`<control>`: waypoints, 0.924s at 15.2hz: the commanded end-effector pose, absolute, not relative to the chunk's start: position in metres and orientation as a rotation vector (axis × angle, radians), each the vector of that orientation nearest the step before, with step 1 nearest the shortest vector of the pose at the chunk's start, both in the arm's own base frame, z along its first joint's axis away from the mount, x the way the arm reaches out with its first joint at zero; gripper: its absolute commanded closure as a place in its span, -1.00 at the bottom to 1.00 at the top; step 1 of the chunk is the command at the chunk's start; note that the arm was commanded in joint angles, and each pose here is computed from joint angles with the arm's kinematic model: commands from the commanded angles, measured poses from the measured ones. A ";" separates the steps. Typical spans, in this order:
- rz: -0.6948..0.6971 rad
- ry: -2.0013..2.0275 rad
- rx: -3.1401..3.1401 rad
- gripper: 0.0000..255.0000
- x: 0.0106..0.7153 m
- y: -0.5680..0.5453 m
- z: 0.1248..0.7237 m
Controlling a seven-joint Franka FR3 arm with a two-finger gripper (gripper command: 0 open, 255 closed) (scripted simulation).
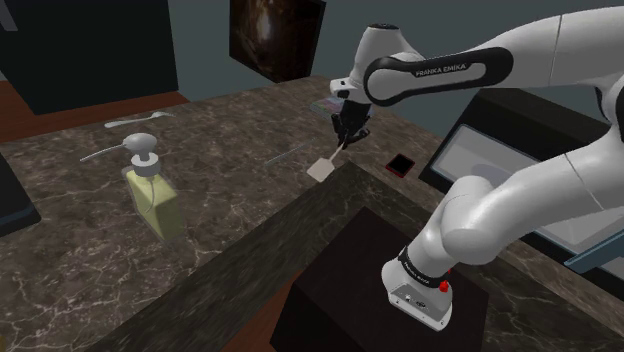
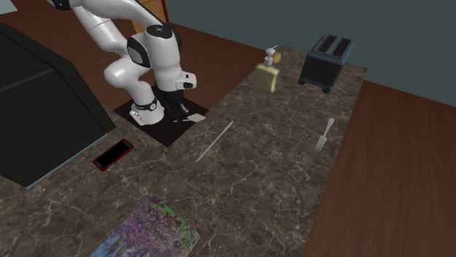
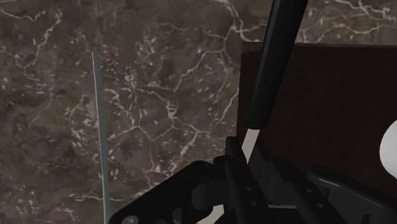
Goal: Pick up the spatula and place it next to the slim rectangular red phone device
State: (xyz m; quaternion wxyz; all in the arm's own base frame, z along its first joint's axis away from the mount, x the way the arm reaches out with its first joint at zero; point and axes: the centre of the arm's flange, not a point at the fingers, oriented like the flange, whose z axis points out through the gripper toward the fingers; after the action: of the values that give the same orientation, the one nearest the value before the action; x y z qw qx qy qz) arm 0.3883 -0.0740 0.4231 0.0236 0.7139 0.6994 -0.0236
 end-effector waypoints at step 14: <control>-0.073 2.166 2.209 1.00 0.221 -0.180 0.424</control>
State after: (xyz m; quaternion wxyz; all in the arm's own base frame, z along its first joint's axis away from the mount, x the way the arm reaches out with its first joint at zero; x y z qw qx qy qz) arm 0.2317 -0.1735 0.4246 0.0237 0.7141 0.6992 -0.0231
